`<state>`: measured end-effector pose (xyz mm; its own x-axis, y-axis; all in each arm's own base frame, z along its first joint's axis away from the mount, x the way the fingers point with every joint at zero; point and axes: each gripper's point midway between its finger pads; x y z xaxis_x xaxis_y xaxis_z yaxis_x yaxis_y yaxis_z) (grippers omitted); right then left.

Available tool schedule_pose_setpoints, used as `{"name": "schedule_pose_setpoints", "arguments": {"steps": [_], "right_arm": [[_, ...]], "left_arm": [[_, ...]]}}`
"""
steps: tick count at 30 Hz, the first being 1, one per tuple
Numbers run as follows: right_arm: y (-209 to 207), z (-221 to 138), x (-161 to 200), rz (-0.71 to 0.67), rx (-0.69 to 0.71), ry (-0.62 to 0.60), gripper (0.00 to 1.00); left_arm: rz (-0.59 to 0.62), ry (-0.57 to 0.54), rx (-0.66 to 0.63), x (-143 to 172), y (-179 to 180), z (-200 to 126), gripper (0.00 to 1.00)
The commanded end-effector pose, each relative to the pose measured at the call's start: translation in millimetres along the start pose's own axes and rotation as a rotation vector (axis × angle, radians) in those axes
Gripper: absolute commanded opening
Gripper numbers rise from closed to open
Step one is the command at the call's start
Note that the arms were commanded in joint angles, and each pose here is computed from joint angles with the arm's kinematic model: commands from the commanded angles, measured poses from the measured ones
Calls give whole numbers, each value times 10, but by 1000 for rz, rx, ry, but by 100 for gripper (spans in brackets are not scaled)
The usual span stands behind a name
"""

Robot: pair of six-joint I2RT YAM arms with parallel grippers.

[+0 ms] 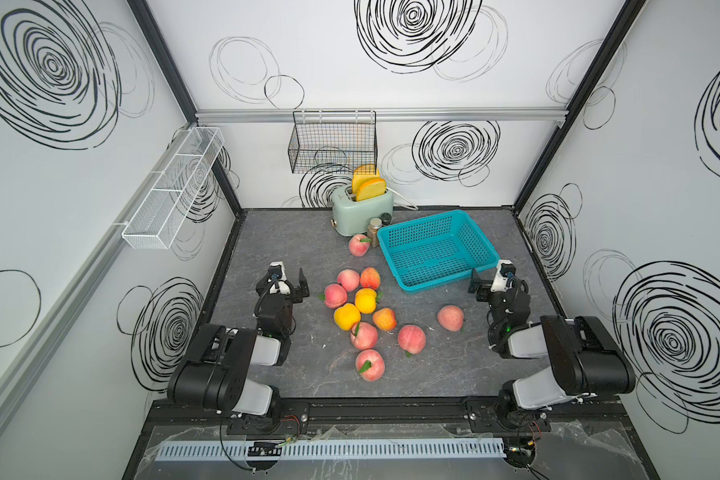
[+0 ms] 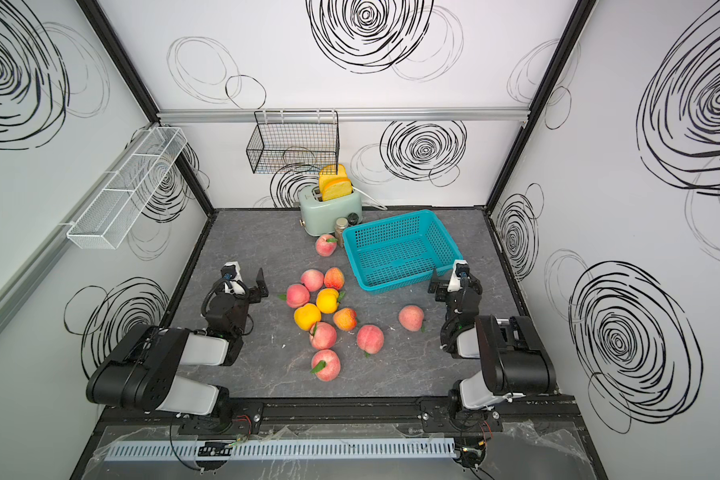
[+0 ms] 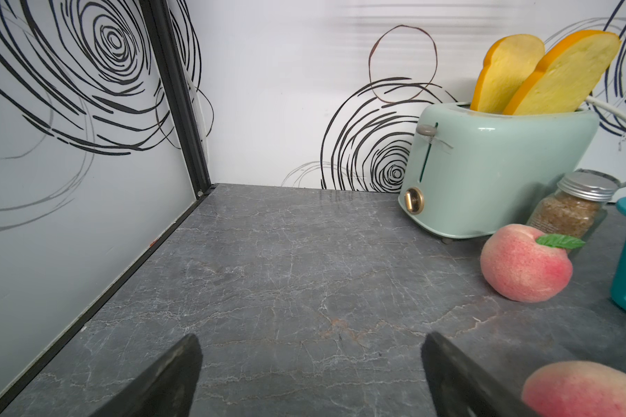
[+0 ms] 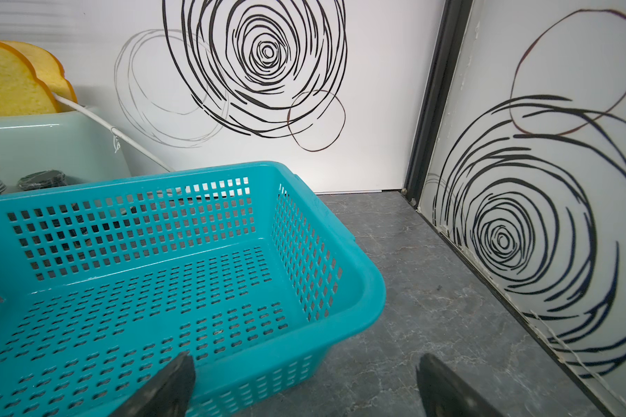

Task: Put the peaches into the basket
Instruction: Pick up the peach from the center of the board.

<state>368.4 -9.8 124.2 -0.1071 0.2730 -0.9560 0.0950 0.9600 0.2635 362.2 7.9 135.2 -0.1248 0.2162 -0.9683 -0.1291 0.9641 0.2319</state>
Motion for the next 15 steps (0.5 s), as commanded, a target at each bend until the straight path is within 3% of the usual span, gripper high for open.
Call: {"name": "schedule_pose_setpoints", "arguments": {"steps": [1,15], "right_arm": [[1,10,-5,-14,-3,-2,99],[54,17,-10,-30,-22,8,99]], "left_arm": [[-4,-48,-11,-128,43,11,98],[3,-48,-10,-150,27,14,98]]}}
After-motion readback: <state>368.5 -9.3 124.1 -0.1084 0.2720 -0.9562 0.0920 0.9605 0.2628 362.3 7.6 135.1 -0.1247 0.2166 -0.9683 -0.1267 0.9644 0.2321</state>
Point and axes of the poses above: each gripper's point midway between its finger pads, its own z axis out along the fingers, its own y axis along the line the jaws close on, x = y × z, and after that the axes turned 14 degrees about z, right-handed
